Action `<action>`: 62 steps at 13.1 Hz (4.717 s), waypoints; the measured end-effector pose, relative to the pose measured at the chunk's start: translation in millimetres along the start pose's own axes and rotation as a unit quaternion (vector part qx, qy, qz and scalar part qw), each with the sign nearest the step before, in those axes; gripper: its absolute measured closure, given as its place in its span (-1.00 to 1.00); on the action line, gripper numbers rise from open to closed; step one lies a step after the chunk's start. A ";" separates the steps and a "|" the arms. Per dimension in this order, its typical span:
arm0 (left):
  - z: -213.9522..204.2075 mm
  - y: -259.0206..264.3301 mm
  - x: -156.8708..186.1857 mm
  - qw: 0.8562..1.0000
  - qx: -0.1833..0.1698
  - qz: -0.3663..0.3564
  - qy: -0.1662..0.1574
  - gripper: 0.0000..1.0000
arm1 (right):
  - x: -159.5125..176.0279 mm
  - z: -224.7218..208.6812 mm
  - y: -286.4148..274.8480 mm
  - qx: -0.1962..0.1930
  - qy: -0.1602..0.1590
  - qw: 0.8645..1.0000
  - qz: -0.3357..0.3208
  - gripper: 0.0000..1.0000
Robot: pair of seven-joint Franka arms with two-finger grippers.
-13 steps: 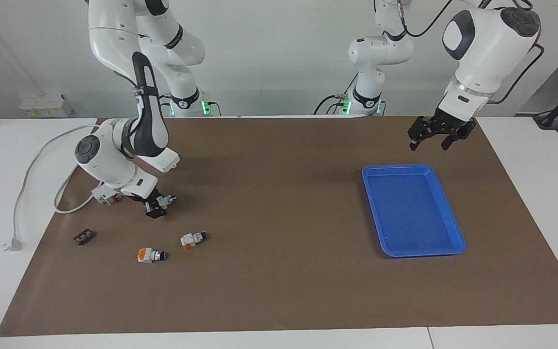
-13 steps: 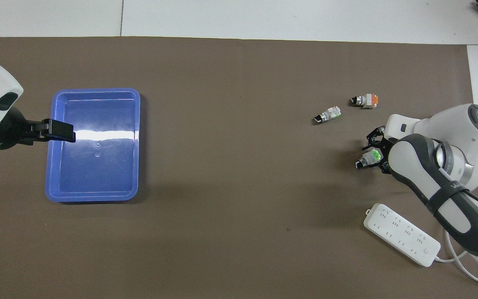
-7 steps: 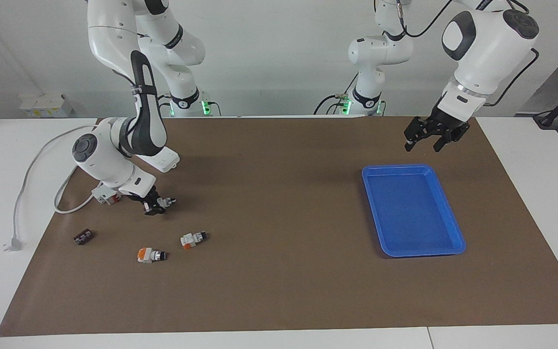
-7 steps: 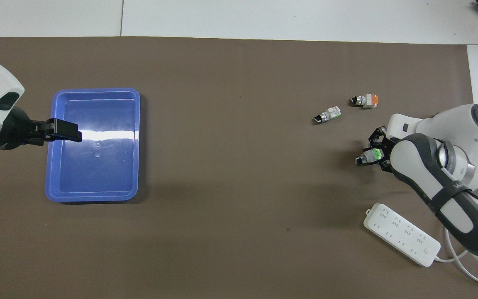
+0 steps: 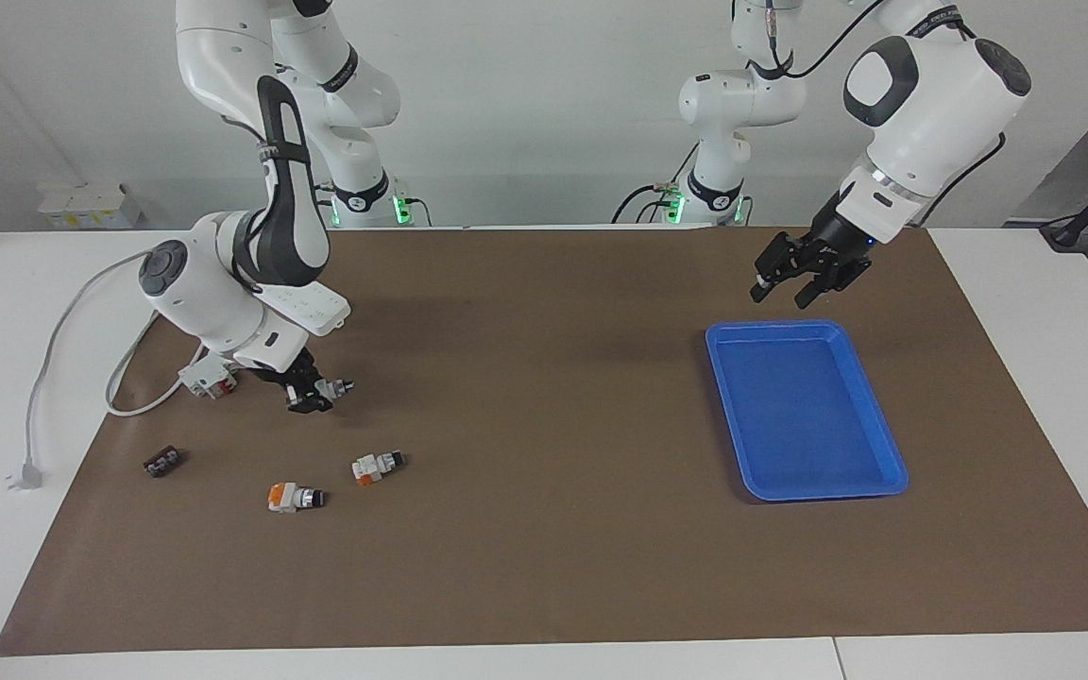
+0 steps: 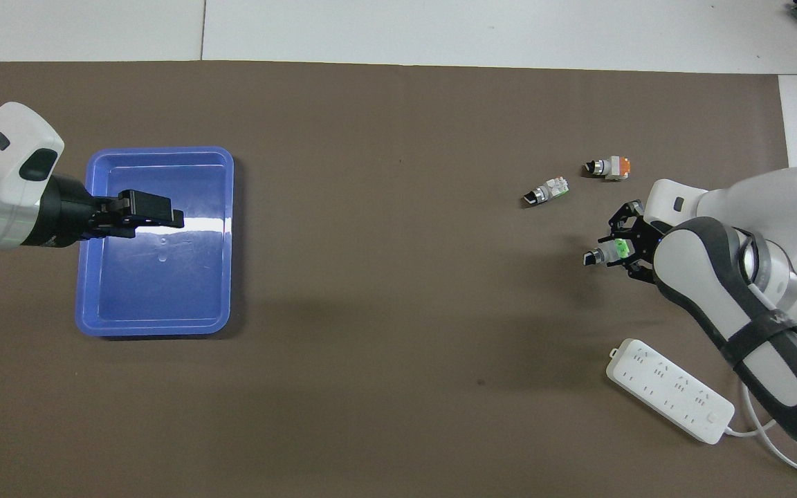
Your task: Turn and place switch with both arms
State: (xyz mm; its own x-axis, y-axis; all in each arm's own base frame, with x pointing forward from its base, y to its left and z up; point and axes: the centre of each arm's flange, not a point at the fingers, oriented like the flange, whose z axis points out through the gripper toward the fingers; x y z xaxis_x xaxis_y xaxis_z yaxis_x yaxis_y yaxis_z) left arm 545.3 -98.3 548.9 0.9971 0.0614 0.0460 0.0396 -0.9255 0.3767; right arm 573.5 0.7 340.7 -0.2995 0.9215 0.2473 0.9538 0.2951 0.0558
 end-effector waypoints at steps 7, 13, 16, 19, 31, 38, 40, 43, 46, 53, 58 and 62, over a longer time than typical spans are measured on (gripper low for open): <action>35.6 66.0 -8.6 0.992 -0.080 -0.094 0.019 -0.43 | 117.0 -26.6 36.2 -0.027 0.062 0.997 0.038 0.17; 84.6 129.8 -22.7 0.989 -0.106 -0.096 0.044 -0.22 | 212.7 -80.6 48.8 -0.088 0.115 0.987 0.066 0.17; 93.5 156.1 -33.4 0.989 -0.116 -0.073 0.052 -0.19 | 244.4 -91.8 49.1 -0.116 0.160 0.977 0.076 0.17; 89.4 168.1 -36.5 0.986 -0.151 -0.038 0.052 -0.05 | 274.8 -87.6 49.3 -0.124 0.176 0.973 0.086 0.17; 66.7 188.1 -59.4 0.974 -0.206 0.084 0.045 0.35 | 288.3 -85.4 48.5 -0.124 0.201 0.966 0.104 0.17; 69.3 170.4 -52.8 0.961 -0.204 0.167 0.079 0.40 | 292.0 -84.5 47.9 -0.120 0.204 0.965 0.117 0.17; 78.2 167.0 -55.9 0.960 -0.197 0.180 0.087 0.37 | 292.0 -84.5 47.9 -0.120 0.204 0.965 0.117 0.17; 83.8 165.7 -60.7 0.957 -0.193 0.198 0.085 0.35 | 292.0 -84.5 47.9 -0.120 0.204 0.965 0.117 0.17; 84.4 174.5 -66.9 0.948 -0.211 0.222 0.089 0.33 | 292.0 -84.5 47.9 -0.120 0.204 0.965 0.117 0.17; 84.2 176.9 -71.5 0.912 -0.212 0.332 0.115 0.36 | 292.0 -84.5 47.9 -0.119 0.204 0.964 0.118 0.17; 87.2 177.9 -74.2 0.899 -0.209 0.366 0.115 0.36 | 292.0 -84.5 47.9 -0.119 0.204 0.964 0.118 0.17; 94.1 174.5 -76.3 0.894 -0.206 0.383 0.111 0.36 | 292.0 -84.5 47.9 -0.119 0.204 0.964 0.118 0.17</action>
State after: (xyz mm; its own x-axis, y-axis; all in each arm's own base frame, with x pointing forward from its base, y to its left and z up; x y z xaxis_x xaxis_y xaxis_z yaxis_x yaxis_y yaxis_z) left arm 482.3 -299.7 524.1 0.6825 -0.4155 0.6013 -0.7215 -0.5143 0.4635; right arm 533.5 262.6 497.3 -0.0860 0.7652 0.6380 0.9869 -0.0226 0.1601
